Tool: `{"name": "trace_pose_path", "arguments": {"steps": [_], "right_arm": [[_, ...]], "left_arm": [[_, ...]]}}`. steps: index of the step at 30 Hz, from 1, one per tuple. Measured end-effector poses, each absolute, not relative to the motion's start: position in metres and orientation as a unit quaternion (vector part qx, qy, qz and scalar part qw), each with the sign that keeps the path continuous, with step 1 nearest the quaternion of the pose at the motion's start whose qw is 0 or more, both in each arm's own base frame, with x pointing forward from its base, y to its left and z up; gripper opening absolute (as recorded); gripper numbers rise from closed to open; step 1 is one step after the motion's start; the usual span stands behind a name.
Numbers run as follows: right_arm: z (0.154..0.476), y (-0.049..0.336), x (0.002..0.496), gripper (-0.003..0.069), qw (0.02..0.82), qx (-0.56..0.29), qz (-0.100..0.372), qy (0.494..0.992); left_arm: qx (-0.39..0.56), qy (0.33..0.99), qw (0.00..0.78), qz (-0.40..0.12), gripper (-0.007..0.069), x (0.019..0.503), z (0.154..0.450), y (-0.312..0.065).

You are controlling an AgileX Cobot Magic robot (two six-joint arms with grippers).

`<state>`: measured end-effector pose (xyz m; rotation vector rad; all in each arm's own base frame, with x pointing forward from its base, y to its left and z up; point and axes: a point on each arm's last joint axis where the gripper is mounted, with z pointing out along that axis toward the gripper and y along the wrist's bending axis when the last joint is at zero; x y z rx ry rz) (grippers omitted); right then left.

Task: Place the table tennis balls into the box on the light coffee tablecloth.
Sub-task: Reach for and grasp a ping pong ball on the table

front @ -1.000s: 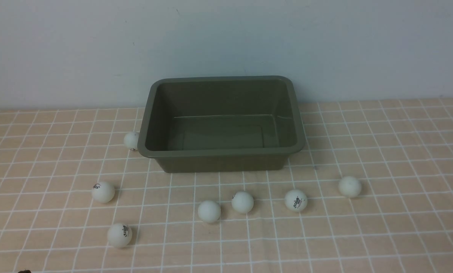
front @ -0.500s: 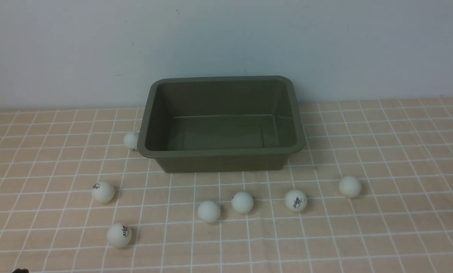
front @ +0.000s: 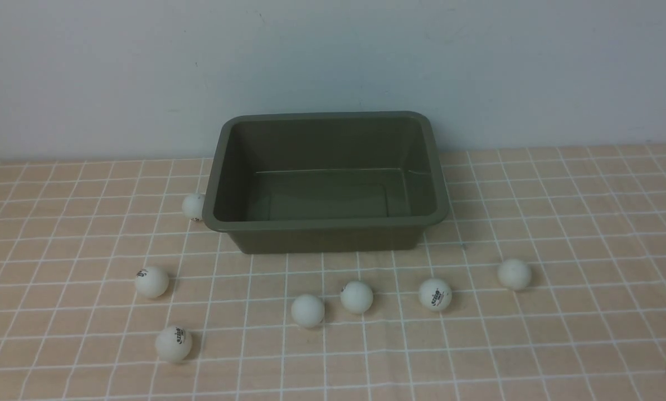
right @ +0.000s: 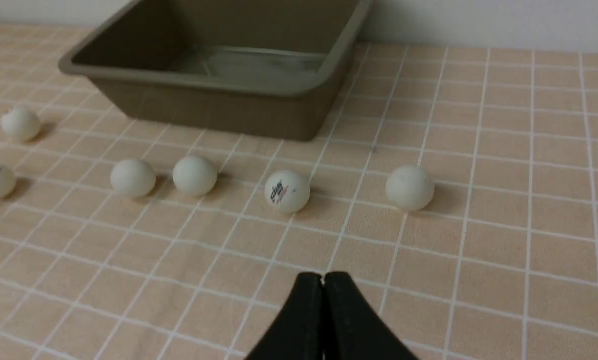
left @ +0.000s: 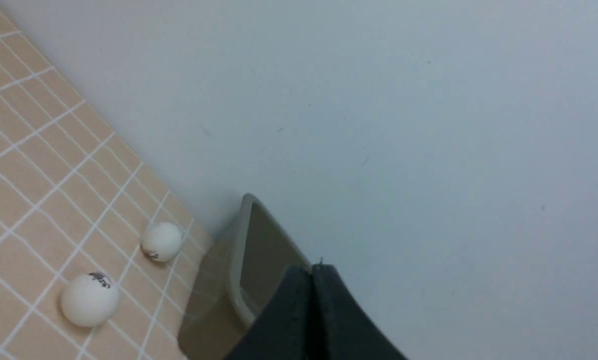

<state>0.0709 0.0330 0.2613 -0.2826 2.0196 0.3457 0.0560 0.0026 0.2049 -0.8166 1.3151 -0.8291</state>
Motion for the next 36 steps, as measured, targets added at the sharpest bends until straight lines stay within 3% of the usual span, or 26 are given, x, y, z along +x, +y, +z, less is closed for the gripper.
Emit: {"name": "trace_pose_path", "arguments": {"steps": [6,12,17,27,36], "right_arm": [[0.281,0.034,0.091,-0.0018,0.490,-0.173,0.123,0.845],[0.308,0.037,0.118,-0.0018,0.448,-0.193,0.145,0.861],[0.320,0.037,0.139,-0.0016,0.428,-0.184,0.158,0.870],[0.328,0.037,0.152,-0.0016,0.415,-0.165,0.174,0.878],[0.326,0.051,0.148,-0.0016,0.395,-0.212,0.190,0.874]], "left_arm": [[-0.384,0.558,0.633,-0.376,-0.0069,0.056,0.205,0.005],[-0.183,0.623,0.711,-0.268,-0.0069,0.049,0.240,-0.008],[-0.039,0.645,0.724,-0.241,-0.0069,0.041,0.275,-0.024],[0.144,0.766,0.595,-0.196,-0.0069,0.084,0.309,-0.043],[0.168,0.879,0.405,-0.187,-0.0069,0.141,0.304,-0.040]]}}
